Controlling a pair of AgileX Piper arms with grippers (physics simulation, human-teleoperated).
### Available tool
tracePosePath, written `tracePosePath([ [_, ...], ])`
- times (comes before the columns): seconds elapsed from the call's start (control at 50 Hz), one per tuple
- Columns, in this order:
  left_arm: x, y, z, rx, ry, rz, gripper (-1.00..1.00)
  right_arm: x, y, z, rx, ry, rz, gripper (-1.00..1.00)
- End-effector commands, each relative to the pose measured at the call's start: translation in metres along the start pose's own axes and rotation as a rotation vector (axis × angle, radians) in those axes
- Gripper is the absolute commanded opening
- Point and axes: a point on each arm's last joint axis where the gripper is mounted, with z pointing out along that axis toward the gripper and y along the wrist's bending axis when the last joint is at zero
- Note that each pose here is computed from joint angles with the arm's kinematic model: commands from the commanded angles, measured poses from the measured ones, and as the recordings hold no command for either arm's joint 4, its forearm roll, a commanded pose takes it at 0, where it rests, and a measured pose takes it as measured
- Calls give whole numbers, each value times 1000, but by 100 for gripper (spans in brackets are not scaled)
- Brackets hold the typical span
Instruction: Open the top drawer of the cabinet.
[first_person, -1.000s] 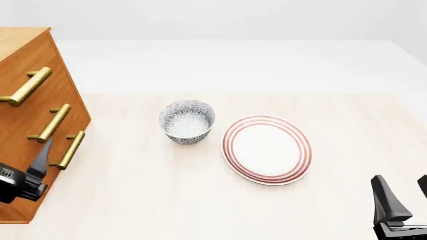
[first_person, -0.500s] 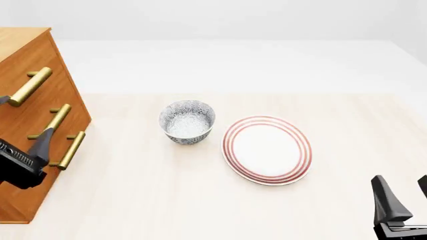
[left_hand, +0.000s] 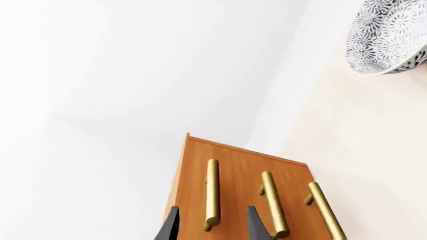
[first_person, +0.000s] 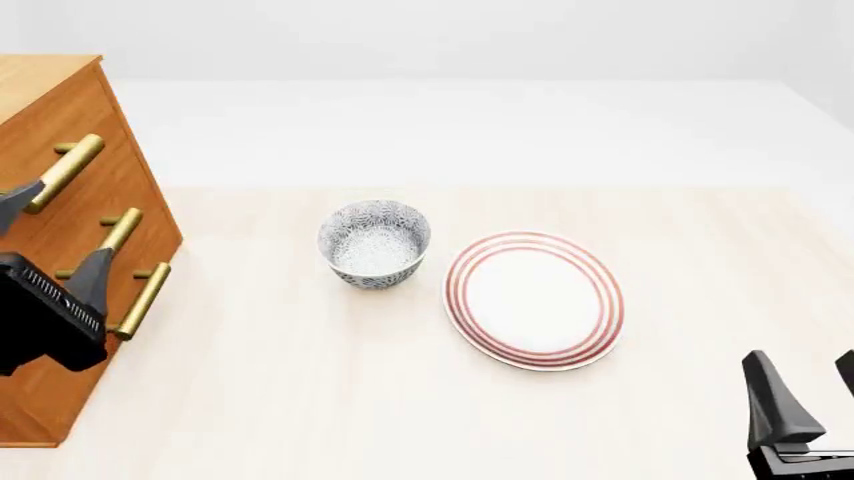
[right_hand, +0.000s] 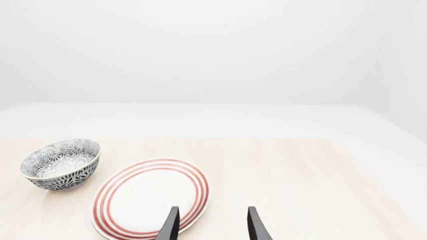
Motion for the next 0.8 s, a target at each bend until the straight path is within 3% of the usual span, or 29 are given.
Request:
tracePosePath([
  [0.02,5,-11,6,-19,9,102,100,0,0,0,0,0,0,100],
  [0.54,21,-35,30,-39,51,241,100,0,0,0,0,0,0,100],
  [0.8,25,-36,35,-50,68,264,100,0,0,0,0,0,0,100],
])
